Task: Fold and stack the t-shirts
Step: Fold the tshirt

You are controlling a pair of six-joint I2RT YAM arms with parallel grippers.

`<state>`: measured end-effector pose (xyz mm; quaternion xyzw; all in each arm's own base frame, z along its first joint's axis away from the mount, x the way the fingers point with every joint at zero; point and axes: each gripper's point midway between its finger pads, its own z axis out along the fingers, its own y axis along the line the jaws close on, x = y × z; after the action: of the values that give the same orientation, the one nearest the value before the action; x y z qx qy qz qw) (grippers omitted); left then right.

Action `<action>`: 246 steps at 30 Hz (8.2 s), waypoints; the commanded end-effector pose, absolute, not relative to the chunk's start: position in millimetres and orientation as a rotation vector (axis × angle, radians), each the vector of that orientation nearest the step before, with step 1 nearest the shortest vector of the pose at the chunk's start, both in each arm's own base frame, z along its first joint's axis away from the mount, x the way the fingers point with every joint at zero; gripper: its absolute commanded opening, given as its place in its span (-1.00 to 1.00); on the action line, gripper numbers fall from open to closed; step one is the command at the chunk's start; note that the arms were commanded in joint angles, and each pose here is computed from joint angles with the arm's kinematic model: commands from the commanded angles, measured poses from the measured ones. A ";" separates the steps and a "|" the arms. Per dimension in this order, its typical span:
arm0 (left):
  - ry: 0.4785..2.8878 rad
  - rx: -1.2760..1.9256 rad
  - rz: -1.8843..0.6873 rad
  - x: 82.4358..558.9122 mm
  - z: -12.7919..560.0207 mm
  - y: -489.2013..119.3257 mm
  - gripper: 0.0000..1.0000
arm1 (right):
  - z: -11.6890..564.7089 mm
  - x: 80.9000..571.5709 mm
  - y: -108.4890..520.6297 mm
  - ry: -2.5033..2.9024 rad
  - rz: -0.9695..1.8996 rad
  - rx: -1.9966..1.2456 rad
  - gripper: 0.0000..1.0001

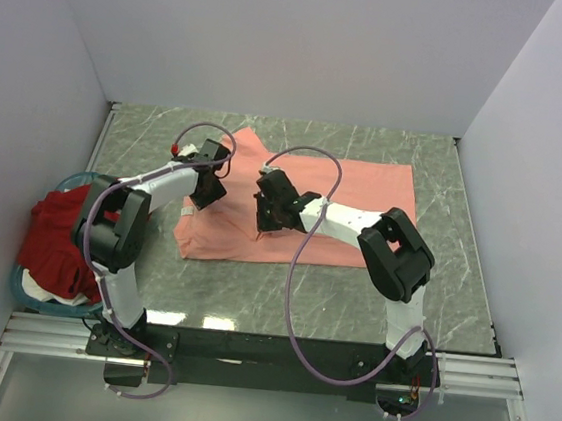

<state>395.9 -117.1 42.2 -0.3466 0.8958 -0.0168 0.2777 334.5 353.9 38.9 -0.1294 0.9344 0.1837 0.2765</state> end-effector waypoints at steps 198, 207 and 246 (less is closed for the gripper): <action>2.431 -0.660 -0.095 416.5 99.1 -131.3 -0.99 | 83.5 345.2 359.6 2.391 0.585 -0.301 -1.00; 2.435 -0.609 -0.147 449.2 106.5 -149.8 -0.99 | 97.2 365.9 339.6 2.367 0.560 -0.237 -1.00; 2.461 -0.545 -0.151 467.3 88.6 -171.9 -0.84 | 90.0 412.2 308.7 2.347 0.347 -0.174 -1.00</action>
<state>463.0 -171.9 84.8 -0.2162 0.9300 -0.0574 0.2918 399.4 311.6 84.5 -0.0678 0.9181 0.1502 0.3605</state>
